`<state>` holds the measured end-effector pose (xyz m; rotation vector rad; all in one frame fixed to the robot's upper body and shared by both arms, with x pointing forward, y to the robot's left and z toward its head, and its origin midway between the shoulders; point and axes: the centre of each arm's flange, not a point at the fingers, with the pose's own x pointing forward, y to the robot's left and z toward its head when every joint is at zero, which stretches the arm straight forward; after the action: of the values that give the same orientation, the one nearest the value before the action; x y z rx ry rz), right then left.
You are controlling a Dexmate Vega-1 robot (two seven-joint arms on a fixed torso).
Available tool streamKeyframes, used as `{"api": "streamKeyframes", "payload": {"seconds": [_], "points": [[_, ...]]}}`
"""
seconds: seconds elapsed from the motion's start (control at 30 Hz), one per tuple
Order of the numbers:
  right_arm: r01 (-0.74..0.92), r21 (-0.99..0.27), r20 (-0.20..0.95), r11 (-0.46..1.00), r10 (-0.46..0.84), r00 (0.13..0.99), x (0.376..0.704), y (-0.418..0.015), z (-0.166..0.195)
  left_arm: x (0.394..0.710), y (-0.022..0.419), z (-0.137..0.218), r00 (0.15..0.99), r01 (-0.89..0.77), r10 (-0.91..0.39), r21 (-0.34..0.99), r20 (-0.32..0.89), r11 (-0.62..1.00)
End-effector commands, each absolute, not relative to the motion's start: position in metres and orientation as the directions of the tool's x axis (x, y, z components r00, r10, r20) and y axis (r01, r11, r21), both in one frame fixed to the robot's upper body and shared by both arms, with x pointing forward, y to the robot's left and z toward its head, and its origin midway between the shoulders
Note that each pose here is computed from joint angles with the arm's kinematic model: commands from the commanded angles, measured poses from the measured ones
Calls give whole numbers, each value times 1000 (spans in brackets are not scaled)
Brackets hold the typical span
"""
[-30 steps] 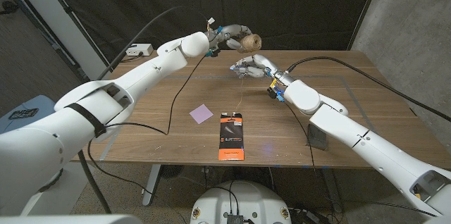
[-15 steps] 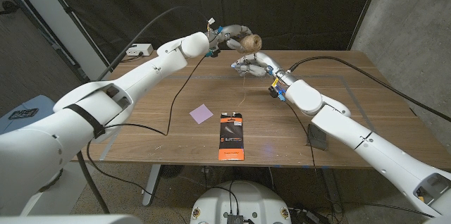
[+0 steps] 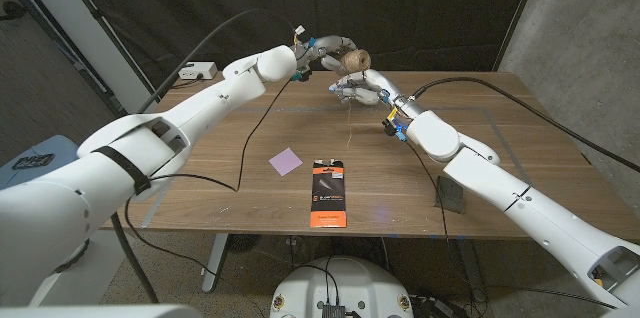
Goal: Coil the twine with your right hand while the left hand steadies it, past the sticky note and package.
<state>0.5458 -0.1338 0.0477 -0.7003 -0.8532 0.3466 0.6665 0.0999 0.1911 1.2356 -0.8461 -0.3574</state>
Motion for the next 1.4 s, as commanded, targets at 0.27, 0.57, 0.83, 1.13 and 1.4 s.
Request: {"api": "streamKeyframes", "payload": {"seconds": [0.27, 0.57, 0.83, 1.13, 1.4], "points": [[0, -668, 590, 744, 530, 609, 542, -138, 52, 669, 96, 190, 656, -188, -663, 929, 360, 319], [10, -667, 598, 745, 528, 603, 539, -139, 54, 667, 93, 188, 651, -186, -672, 932, 353, 310], [21, -676, 601, 737, 534, 594, 536, -137, 59, 665, 93, 188, 653, -199, -669, 933, 355, 300], [21, -685, 603, 728, 551, 577, 535, -133, 66, 666, 93, 186, 657, -194, -669, 935, 348, 296], [19, -685, 614, 728, 563, 554, 532, -130, 73, 667, 95, 187, 658, -190, -672, 939, 339, 288]]}}
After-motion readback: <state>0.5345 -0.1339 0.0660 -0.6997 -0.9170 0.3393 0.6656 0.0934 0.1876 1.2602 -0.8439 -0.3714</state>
